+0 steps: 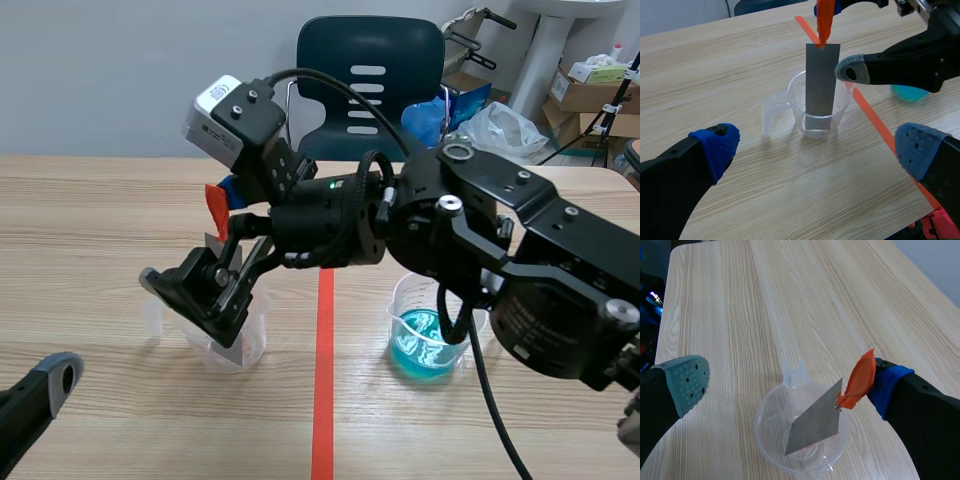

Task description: Do the redox reaction experiment

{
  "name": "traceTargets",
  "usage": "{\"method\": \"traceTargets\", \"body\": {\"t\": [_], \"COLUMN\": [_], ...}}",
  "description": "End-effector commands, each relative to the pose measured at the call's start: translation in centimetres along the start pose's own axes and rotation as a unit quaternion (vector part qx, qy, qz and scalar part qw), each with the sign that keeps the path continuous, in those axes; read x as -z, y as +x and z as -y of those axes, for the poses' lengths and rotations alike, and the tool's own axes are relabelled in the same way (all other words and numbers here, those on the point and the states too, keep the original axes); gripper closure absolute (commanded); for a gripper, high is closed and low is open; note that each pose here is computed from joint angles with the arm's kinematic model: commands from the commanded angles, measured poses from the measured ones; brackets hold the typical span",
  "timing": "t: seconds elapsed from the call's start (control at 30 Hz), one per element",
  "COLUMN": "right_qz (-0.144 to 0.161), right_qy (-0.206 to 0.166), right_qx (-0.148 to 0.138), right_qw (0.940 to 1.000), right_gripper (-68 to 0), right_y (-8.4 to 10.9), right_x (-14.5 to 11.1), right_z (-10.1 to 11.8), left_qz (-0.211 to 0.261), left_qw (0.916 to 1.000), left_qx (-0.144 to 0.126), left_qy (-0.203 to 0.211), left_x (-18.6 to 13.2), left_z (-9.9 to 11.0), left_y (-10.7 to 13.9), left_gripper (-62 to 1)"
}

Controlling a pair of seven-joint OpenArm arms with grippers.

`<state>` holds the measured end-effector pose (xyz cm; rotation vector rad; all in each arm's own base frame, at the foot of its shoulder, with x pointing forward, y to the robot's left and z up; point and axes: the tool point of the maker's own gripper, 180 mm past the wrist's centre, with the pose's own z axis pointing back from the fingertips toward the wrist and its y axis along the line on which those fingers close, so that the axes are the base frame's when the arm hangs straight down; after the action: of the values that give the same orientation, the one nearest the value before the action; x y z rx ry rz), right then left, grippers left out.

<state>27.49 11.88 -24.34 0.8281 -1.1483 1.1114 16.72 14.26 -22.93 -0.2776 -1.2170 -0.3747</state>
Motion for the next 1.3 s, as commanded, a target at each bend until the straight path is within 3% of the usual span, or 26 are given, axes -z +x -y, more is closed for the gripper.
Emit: {"method": "traceTargets", "body": {"t": [0.0,0.27,0.47,0.63,0.8,0.97,1.17,1.27], "right_qz": [0.027,0.051,0.069,0.077,0.076,0.059,0.043,0.040], "right_qy": [0.003,-0.020,-0.060,-0.071,-0.110,-0.157,-0.211,-0.243], "right_qx": [-0.024,-0.082,-0.133,-0.162,-0.167,-0.157,-0.124,-0.107], "right_qw": [0.9993,0.9951,0.9868,0.9813,0.9767,0.9732,0.9686,0.9633], "right_gripper": [-62.4,-62.4,-62.4,-62.4,-62.4,-62.4,-62.4,-62.3], "right_y": [2.2,5.6,8.6,10.5,11.6,10.9,9.8,9.3], "right_x": [-0.4,-3.2,-6.3,-8.8,-11.5,-14.4,-17.9,-19.8], "right_z": [0.0,1.0,2.2,2.3,3.7,5.9,8.1,9.1], "left_qz": [0.019,0.019,0.019,0.010,0.005,0.008,0.044,0.064], "left_qw": [0.9998,0.9998,0.9998,0.9999,0.9997,0.9989,0.9966,0.9947], "left_qx": [-0.002,-0.002,-0.002,-0.001,0.025,0.044,0.065,0.078], "left_qy": [-0.001,-0.001,-0.001,-0.001,0.002,0.014,0.026,0.022], "left_x": [0.1,0.1,0.1,0.1,0.0,-0.1,-0.2,-0.2], "left_z": [0.2,0.2,0.2,0.2,-0.2,-1.2,-1.4,-1.0], "left_y": [1.1,1.1,1.1,0.8,0.8,1.5,4.4,6.1], "left_gripper": [-62.3,-62.3,-62.3,-62.3,-62.3,-62.3,-62.3,-62.3]}}
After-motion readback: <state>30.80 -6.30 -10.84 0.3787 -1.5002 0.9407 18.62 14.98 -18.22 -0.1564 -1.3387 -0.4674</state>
